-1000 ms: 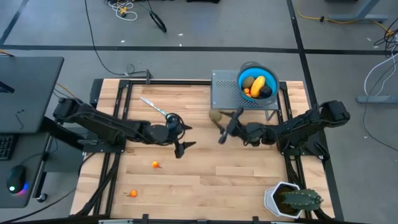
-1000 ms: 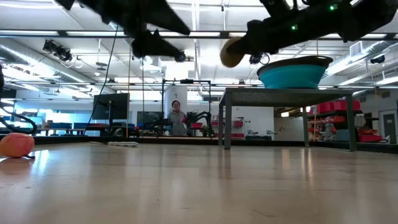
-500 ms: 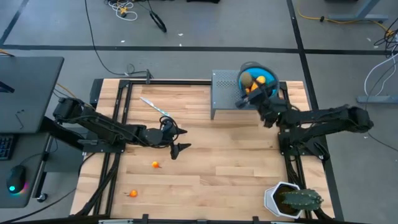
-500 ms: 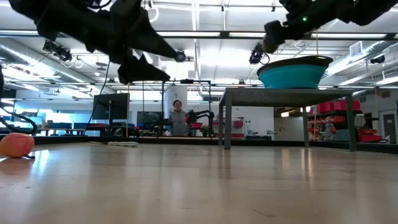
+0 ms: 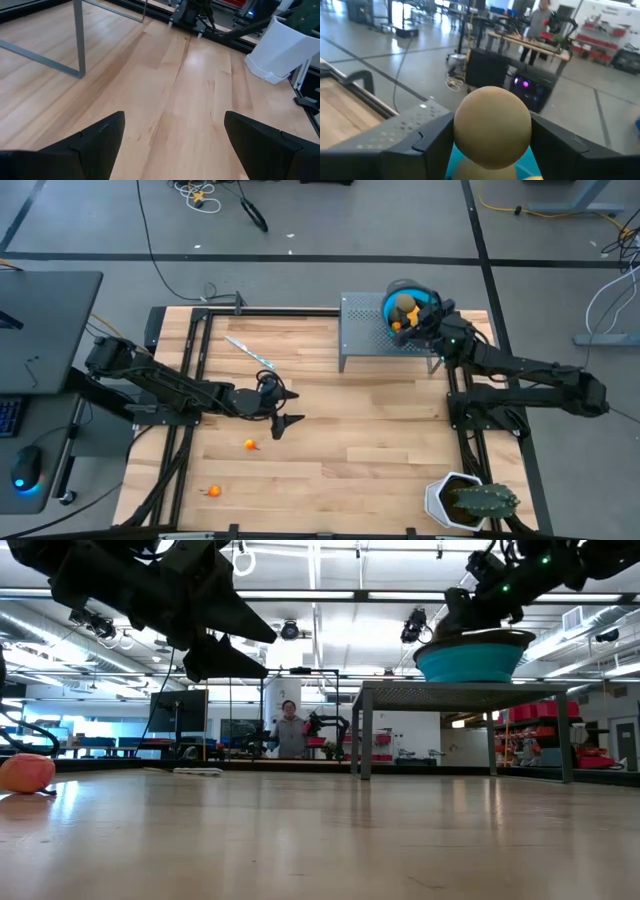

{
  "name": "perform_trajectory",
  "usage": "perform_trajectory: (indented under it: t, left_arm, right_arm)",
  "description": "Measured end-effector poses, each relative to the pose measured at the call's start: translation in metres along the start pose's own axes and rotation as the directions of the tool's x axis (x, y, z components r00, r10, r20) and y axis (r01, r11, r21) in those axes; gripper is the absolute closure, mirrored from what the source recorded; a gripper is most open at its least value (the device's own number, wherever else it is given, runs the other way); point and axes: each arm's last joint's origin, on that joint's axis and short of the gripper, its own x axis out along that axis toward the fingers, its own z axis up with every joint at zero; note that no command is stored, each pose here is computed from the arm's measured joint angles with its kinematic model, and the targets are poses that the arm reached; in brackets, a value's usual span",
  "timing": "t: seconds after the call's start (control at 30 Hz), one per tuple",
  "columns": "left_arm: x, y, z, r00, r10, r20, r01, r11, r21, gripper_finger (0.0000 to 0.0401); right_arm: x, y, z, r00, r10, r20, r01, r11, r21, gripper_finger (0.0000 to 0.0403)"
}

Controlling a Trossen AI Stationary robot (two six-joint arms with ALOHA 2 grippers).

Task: Pick & Place Fruit
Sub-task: Put the brown kiwi into the blue strainer bowl on the shelf, then put the orange pear into the blue strainer bowl on the shelf

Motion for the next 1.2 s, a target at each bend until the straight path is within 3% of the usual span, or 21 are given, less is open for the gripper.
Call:
perform_trajectory:
  t: [0.13,0.3,0.43,0.6,0.7,0.83,0.93,1.03,1.2]
  left_arm:
    - [0.000,0.000,0.000,1.000,-0.002,-0.003,0.002,1.000,0.001,0.0051]
    - [0.000,0.000,0.000,1.000,0.001,-0.001,-0.001,1.000,0.004,0.0051]
    - [0.000,0.000,-0.001,1.000,-0.011,-0.011,0.011,1.000,-0.006,0.0051]
    - [-0.003,-0.003,-0.003,0.990,-0.108,-0.086,0.108,0.994,-0.008,0.0051]
    - [-0.009,-0.005,-0.002,0.978,-0.146,-0.151,0.148,0.989,0.000,0.0051]
    - [-0.022,-0.017,0.002,0.954,-0.154,-0.259,0.179,0.981,0.076,0.0051]
    - [-0.031,-0.026,-0.002,0.933,-0.103,-0.344,0.189,0.956,0.225,0.0051]
    - [-0.038,-0.032,-0.011,0.915,-0.063,-0.398,0.202,0.927,0.317,0.0051]
    - [-0.048,-0.027,-0.031,0.836,-0.023,-0.549,0.206,0.940,0.273,0.0051]
  right_arm:
    - [0.002,-0.003,-0.001,1.000,-0.015,-0.013,0.015,1.000,0.025,0.0129]
    - [0.000,-0.002,0.004,0.996,0.073,0.048,-0.077,0.994,0.079,0.0092]
    - [-0.002,-0.004,0.007,0.995,0.080,0.067,-0.085,0.993,0.087,0.0078]
    - [-0.014,-0.003,0.014,0.961,0.237,0.143,-0.256,0.958,0.130,0.0076]
    - [-0.024,0.002,0.020,0.867,0.448,0.220,-0.480,0.868,0.126,0.0076]
    - [-0.035,0.016,0.021,0.624,0.741,0.250,-0.777,0.622,0.097,0.0076]
    - [-0.042,0.031,0.014,0.478,0.859,0.182,-0.878,0.468,0.097,0.0076]
    - [-0.046,0.048,0.005,0.404,0.909,0.106,-0.914,0.396,0.090,0.0076]
    - [-0.054,0.074,-0.011,0.302,0.951,0.071,-0.953,0.301,0.031,0.0076]
